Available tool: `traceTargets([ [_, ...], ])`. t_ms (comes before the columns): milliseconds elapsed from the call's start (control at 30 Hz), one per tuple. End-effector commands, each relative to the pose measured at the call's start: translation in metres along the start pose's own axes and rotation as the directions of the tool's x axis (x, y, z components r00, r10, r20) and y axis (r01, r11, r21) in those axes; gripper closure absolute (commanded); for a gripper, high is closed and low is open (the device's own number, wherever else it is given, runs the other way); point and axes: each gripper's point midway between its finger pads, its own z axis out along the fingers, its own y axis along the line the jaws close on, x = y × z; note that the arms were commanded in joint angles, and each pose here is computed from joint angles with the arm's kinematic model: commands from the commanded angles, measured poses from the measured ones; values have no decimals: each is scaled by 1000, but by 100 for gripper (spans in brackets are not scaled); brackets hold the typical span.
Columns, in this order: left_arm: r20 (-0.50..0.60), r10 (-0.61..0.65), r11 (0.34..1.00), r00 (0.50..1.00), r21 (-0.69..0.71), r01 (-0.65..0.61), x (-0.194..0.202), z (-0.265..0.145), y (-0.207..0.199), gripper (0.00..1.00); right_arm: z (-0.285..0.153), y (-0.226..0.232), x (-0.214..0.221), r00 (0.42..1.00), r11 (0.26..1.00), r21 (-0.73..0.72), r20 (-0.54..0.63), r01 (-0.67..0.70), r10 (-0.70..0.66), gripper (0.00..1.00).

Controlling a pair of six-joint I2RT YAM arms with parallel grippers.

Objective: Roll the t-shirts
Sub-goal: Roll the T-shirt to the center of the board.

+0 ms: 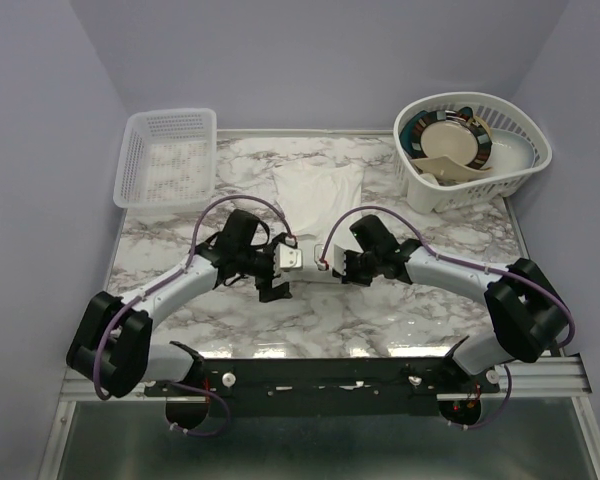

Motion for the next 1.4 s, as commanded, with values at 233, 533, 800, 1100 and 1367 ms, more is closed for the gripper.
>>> traceTargets([
  [233, -47, 273, 920, 961, -280, -275, -6, 21, 24, 2, -4, 3, -2, 1000, 999, -25, -20, -20, 20, 99],
  [533, -128, 339, 889, 932, -280, -362, 10, 26, 32, 24, -5, 4, -4, 1000, 999, -27, -10, -21, 21, 99],
  [800, -121, 418, 886, 901, -166, -433, 11, 34, 12, 32, -5, 0, -10, 999, 999, -14, 7, -36, 36, 99],
  [1100, -148, 452, 877, 879, -106, -469, 17, 41, 9, 51, -6, 0, -12, 999, 999, -15, 18, -46, 46, 99],
  [1367, -169, 451, 876, 876, -106, -471, 16, 45, 18, 68, -7, 4, -9, 999, 999, -24, 13, -31, 31, 99],
])
